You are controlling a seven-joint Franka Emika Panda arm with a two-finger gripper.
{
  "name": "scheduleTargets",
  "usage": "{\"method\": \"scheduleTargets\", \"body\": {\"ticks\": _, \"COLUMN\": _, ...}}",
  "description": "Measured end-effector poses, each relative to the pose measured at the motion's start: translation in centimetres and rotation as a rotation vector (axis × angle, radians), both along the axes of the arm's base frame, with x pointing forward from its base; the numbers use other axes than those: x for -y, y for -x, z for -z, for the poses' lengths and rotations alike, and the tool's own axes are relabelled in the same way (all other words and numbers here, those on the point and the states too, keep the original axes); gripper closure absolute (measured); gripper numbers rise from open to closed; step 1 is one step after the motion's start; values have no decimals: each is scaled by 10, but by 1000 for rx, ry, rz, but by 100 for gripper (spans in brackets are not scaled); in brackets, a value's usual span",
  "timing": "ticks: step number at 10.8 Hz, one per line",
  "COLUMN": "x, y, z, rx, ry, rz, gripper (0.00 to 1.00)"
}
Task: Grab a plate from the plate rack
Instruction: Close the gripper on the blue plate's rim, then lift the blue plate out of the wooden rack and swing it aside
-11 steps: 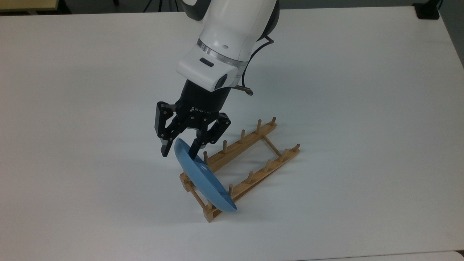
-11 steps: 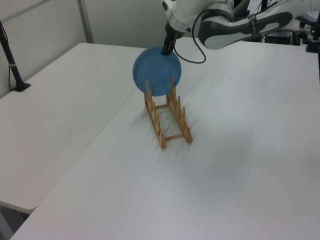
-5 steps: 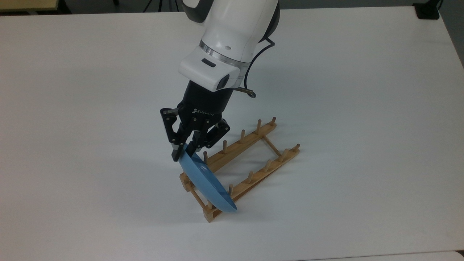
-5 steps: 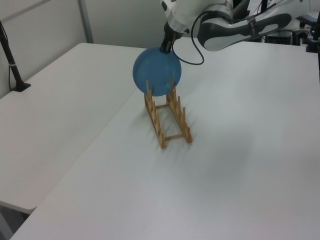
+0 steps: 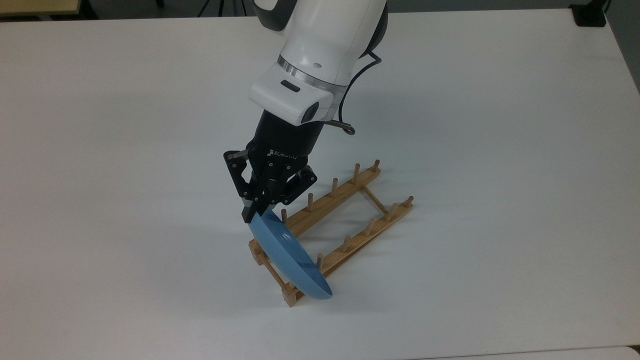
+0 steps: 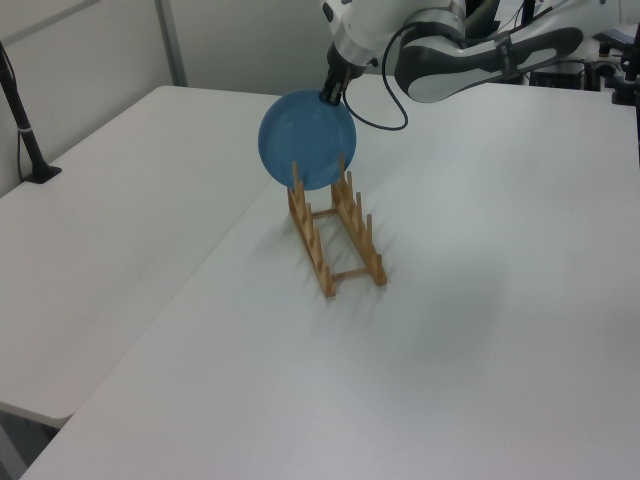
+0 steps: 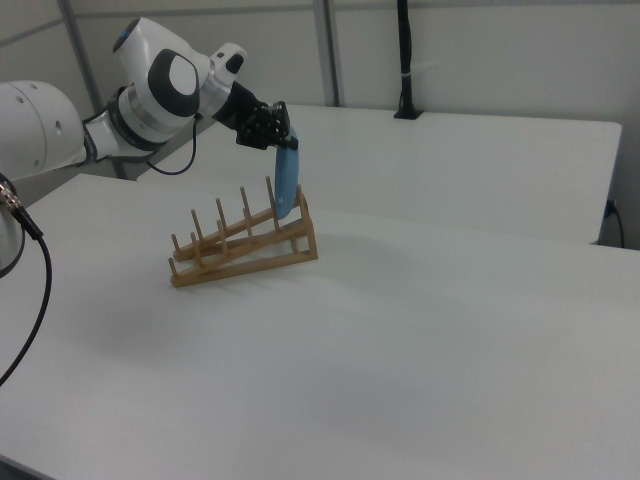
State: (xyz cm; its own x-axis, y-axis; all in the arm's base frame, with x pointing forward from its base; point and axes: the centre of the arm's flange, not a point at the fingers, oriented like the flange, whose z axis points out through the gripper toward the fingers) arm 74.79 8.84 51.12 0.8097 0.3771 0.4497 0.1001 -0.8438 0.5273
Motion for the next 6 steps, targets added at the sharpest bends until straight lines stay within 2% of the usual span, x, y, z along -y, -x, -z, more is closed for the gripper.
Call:
{"method": "scheduleTargets", "body": {"ticks": 3, "x": 0, "y": 0, "z": -18, "rx": 32, "ry": -3, "rz": 0, "gripper": 93}}
{"method": "scheduleTargets", "body": {"ticks": 6, "x": 5, "y": 9, "z": -60, "rx": 92, "ry": -15, "rz": 2, "gripper": 93}}
